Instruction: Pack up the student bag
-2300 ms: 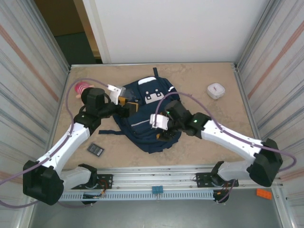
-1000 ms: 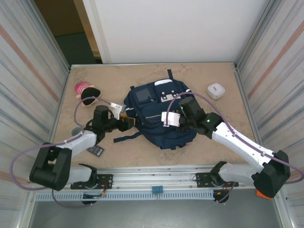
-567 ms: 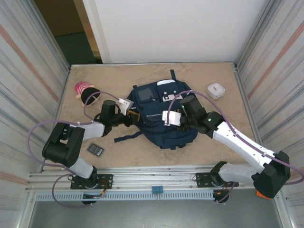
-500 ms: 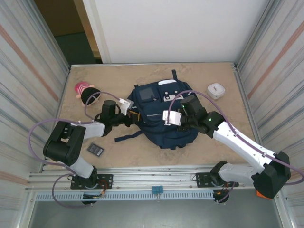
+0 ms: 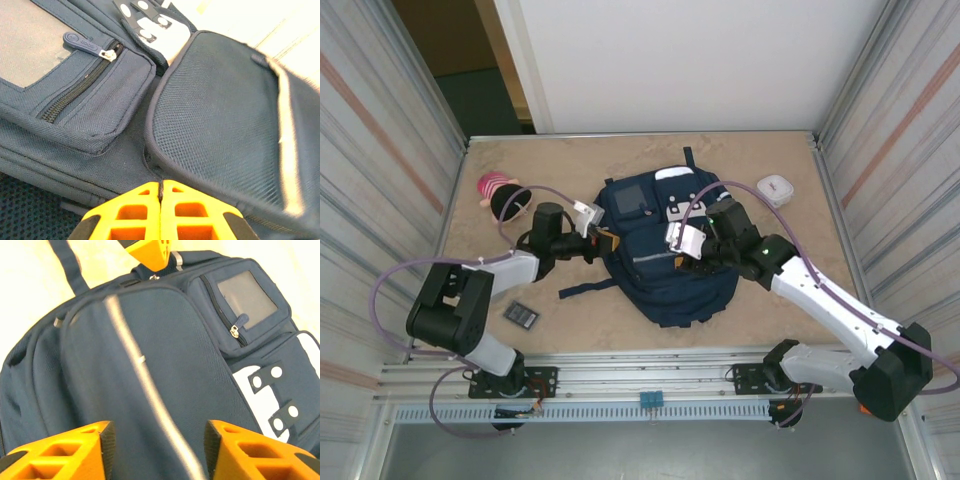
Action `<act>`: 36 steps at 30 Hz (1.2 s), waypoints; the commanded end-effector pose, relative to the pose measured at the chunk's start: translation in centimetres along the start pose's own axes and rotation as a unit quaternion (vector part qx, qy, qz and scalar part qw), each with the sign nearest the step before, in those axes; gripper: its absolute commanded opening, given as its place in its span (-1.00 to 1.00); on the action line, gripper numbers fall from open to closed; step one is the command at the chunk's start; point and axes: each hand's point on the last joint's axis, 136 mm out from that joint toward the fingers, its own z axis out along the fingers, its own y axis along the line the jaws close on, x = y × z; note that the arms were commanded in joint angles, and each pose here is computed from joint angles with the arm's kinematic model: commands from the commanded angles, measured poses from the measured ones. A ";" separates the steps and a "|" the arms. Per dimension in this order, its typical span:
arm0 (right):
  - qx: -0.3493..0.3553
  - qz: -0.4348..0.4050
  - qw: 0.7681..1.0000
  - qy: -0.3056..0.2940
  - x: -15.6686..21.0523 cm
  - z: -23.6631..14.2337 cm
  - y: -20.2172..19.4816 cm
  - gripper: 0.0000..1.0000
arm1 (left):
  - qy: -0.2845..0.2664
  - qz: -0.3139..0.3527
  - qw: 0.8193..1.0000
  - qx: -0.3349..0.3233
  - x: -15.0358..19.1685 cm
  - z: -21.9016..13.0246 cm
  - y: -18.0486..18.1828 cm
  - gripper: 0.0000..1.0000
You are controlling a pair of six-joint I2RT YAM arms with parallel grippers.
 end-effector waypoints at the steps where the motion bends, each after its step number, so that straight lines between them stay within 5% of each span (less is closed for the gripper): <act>1: 0.001 0.016 1.000 0.002 0.0 1.2 0.2 0.13 | 0.018 -0.008 1.000 -0.021 -0.2 -0.7 -0.3 -1.00; 11: -0.007 -0.066 0.995 0.072 1.5 3.9 3.0 0.43 | -0.001 -0.069 0.990 -0.120 -0.4 -2.2 3.0 -0.66; 17: 0.000 -0.069 0.997 0.033 -1.4 5.8 3.5 0.52 | 0.001 -0.097 0.983 -0.155 0.0 -2.8 3.9 -0.18; 23: 0.017 -0.110 0.990 0.083 0.0 8.6 3.4 0.52 | -0.014 -0.108 0.978 -0.177 0.1 -3.9 3.9 -0.10; 26: 0.058 -0.122 0.987 0.087 0.2 9.7 2.1 0.39 | -0.011 -0.113 0.976 -0.185 0.5 -4.1 4.1 -0.08; 29: 0.074 -0.114 0.989 0.062 -1.6 9.2 1.3 -0.10 | -0.011 -0.117 0.977 -0.180 0.7 -4.2 3.8 -0.06; 32: 0.084 -0.111 0.990 0.030 -3.1 8.0 0.6 -0.37 | -0.016 -0.116 0.980 -0.160 0.4 -4.2 2.9 -0.03; 36: 0.085 -0.102 0.991 -0.009 -4.5 6.2 -0.1 -0.51 | -0.028 -0.153 0.982 -0.104 -0.3 -3.6 0.8 0.07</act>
